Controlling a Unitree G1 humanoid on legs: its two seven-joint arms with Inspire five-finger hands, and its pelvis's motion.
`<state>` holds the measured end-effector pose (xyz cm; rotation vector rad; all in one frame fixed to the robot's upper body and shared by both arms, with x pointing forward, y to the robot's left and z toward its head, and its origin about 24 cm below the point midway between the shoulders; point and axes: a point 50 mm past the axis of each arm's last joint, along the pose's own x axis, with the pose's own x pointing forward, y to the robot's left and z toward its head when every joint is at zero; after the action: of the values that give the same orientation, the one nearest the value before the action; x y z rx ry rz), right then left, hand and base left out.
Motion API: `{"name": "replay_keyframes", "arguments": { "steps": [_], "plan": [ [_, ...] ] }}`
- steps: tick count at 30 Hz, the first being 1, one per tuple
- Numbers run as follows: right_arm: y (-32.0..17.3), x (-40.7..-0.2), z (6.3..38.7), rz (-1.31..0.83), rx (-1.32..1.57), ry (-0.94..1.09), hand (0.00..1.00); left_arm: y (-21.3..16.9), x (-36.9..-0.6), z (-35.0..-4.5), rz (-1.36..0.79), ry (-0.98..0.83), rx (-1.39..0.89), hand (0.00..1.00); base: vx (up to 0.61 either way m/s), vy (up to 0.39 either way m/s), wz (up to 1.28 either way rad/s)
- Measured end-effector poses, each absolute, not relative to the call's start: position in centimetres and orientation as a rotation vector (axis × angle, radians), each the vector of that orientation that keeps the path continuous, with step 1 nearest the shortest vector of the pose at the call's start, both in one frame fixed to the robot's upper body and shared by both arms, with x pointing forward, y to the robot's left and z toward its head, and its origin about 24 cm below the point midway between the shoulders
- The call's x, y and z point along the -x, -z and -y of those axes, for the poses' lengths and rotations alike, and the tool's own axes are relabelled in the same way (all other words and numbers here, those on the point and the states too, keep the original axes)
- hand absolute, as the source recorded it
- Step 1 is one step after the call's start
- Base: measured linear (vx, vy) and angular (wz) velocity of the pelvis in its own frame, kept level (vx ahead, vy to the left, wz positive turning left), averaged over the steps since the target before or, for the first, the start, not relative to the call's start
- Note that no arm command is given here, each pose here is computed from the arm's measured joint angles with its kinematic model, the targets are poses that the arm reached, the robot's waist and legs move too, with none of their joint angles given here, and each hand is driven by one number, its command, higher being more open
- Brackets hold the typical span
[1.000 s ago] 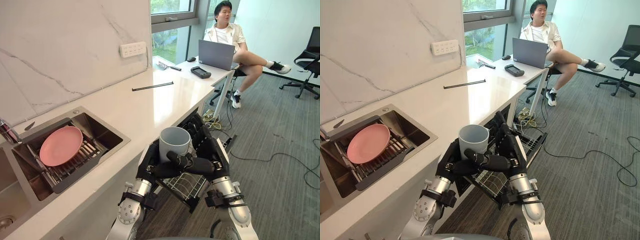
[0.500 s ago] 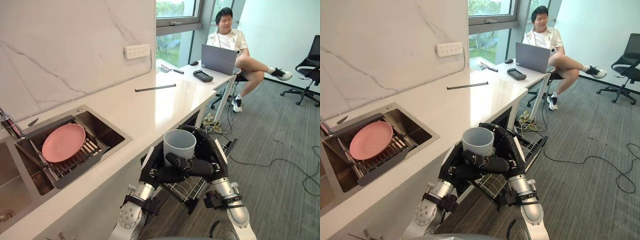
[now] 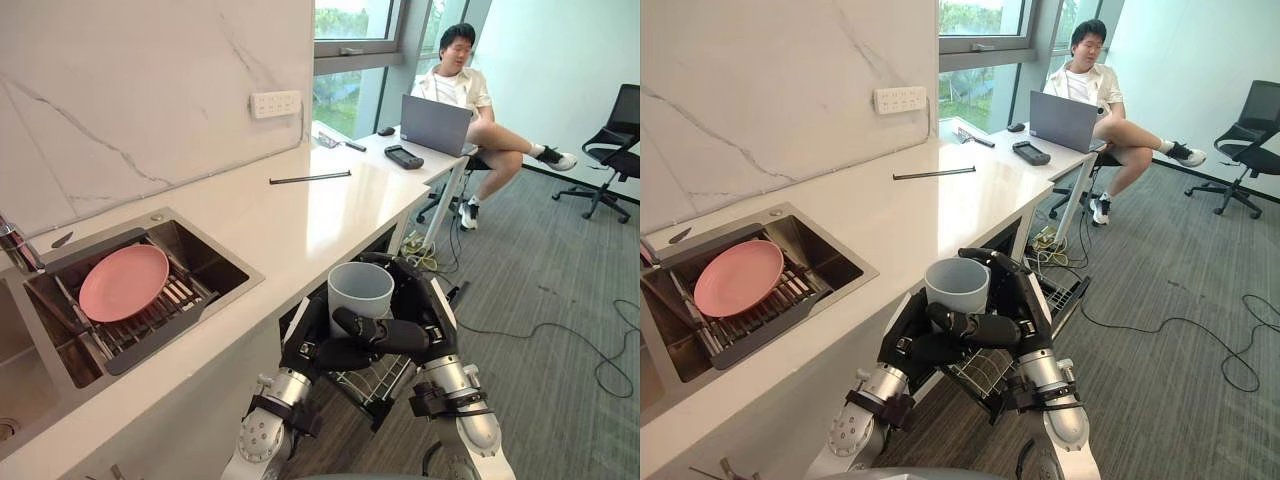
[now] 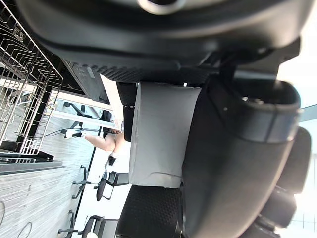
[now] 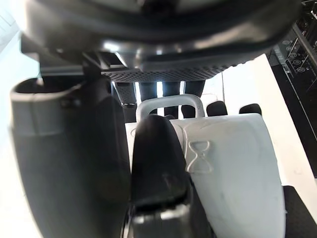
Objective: Walk over to the sink, pick up the cup, carry it to the dishwasher, place the cup inside the dishwasher, then close the dishwasher door
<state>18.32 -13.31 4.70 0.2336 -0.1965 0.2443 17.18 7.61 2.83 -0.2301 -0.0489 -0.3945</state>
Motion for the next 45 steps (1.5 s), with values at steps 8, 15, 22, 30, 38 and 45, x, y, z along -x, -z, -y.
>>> {"name": "replay_keyframes", "arguments": {
  "steps": [8,15,22,30,38,45],
  "plan": [
    [-5.0,-18.4,13.1,0.214,-0.243,-0.247,0.00,-3.2,-17.3,-8.3,0.070,0.387,0.224,1.00,0.00,0.000,0.00],
    [-5.5,-18.4,13.1,0.246,-0.250,-0.256,0.00,-3.7,-17.3,-8.9,0.101,0.412,0.217,1.00,0.00,0.000,0.00],
    [-5.7,-18.5,13.7,0.260,-0.237,-0.241,0.00,-3.7,-17.3,-9.0,0.104,0.431,0.214,1.00,0.00,0.000,0.00],
    [-5.8,-18.6,14.1,0.264,-0.241,-0.206,0.00,-3.6,-17.2,-9.2,0.097,0.416,0.225,1.00,0.00,0.000,0.00],
    [-5.8,-17.8,19.8,0.304,-0.224,0.249,0.00,-3.3,-17.0,-14.1,0.127,0.096,0.301,1.00,0.00,0.004,-0.01],
    [-5.8,-17.4,19.2,0.297,-0.215,0.254,0.00,-3.1,-16.6,-12.1,0.103,0.192,0.330,1.00,0.01,0.010,-0.05]
  ]
}}
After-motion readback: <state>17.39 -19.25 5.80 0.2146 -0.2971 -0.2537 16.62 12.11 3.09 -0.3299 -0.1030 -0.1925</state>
